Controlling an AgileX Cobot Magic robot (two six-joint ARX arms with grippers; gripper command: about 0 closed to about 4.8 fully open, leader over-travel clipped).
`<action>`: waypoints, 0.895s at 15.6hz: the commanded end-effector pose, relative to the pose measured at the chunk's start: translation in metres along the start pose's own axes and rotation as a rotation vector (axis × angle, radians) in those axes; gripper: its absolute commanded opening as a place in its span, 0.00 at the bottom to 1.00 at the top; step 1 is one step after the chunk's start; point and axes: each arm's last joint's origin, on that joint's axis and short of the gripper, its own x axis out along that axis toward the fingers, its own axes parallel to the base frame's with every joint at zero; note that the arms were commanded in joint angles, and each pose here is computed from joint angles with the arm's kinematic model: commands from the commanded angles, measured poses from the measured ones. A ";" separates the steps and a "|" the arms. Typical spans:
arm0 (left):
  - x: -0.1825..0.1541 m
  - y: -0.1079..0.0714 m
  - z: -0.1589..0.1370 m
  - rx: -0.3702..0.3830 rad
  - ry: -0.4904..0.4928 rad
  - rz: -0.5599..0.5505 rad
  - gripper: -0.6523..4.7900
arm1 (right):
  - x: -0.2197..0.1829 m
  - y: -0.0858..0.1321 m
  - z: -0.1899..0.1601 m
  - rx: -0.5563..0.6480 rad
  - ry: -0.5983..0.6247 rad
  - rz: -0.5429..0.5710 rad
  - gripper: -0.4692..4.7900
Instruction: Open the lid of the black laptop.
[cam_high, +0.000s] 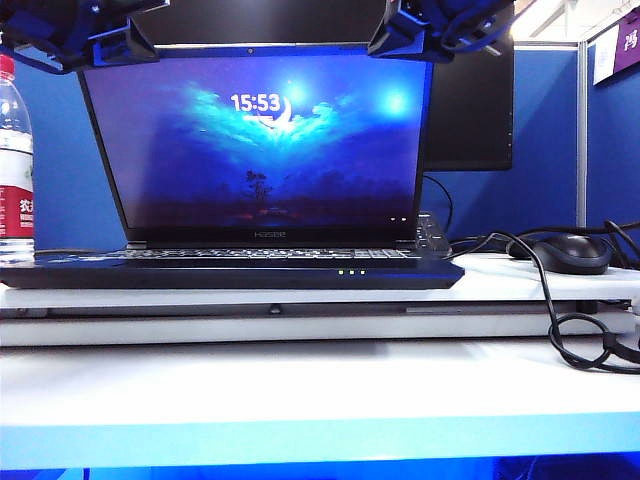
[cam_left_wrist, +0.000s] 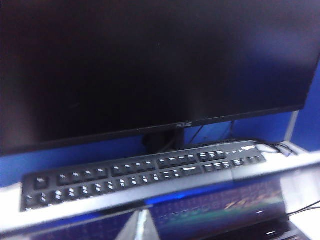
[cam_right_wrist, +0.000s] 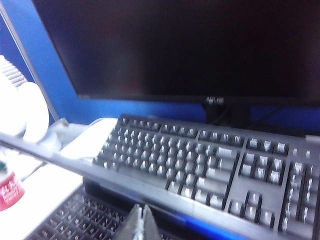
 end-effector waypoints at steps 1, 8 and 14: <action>0.008 0.001 0.012 0.034 -0.078 0.012 0.11 | 0.004 -0.006 0.025 -0.004 -0.122 -0.021 0.09; 0.033 0.008 0.018 0.051 -0.077 0.026 0.11 | 0.013 -0.003 0.041 -0.009 -0.130 0.048 0.09; 0.049 0.032 0.029 0.049 -0.117 0.081 0.11 | 0.016 -0.001 0.032 -0.007 -0.058 0.067 0.09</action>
